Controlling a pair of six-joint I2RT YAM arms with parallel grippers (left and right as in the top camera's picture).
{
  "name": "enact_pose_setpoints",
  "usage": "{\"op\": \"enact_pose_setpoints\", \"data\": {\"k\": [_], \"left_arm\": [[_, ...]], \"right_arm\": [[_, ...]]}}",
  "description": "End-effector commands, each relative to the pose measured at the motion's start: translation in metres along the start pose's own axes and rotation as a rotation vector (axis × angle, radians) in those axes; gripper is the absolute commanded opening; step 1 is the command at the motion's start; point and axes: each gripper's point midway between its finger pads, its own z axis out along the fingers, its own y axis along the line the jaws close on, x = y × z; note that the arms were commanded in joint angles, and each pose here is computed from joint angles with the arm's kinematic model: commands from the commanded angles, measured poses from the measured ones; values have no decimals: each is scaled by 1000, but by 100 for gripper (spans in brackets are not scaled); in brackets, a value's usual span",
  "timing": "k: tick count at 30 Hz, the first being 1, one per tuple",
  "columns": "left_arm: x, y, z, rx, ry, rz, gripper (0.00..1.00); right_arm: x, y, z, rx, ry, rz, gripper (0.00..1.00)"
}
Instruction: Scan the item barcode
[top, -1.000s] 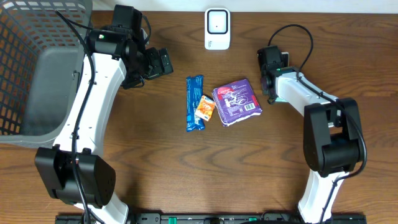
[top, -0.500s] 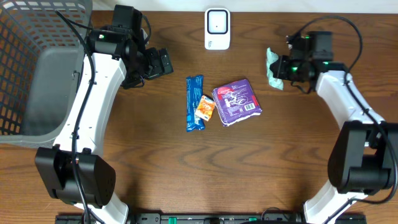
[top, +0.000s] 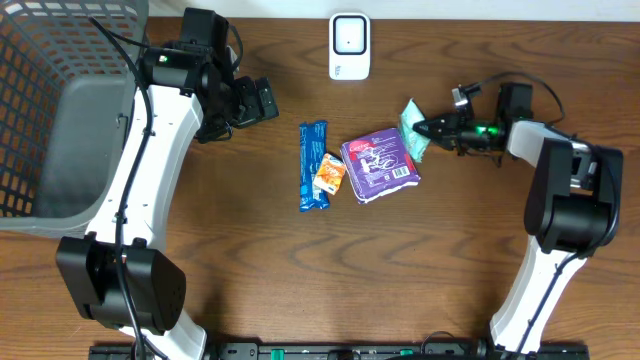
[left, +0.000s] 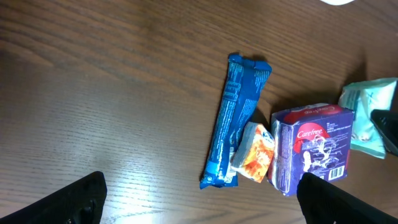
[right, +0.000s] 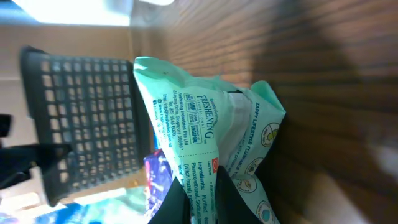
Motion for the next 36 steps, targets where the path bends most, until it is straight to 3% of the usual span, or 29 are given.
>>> {"op": "enact_pose_setpoints", "data": {"k": [1,3,8,15,18,23,29,36], "left_arm": [[-2,3,-1,-13,-7,7,98],[-2,3,-1,-13,-7,7,98],[-2,3,-1,-13,-7,7,98],[-2,3,-1,-13,-7,7,98],[-2,3,-1,-13,-8,7,98],[-2,3,-1,-13,-8,7,98],[-2,3,-1,-13,-8,7,98],[-2,3,-1,-13,-8,7,98]], "right_arm": [[-10,-23,-24,28,-59,82,13],[-18,-36,-41,79,-109,105,36],[-32,-42,-73,113,-189,117,56],[-37,-33,-123,396,-295,73,63],[-35,-7,-139,519,-330,-6,55],[-36,45,-148,680,-390,-212,2],[-33,56,-116,819,-372,-313,1],[-25,6,-68,994,-267,-330,1]]}}
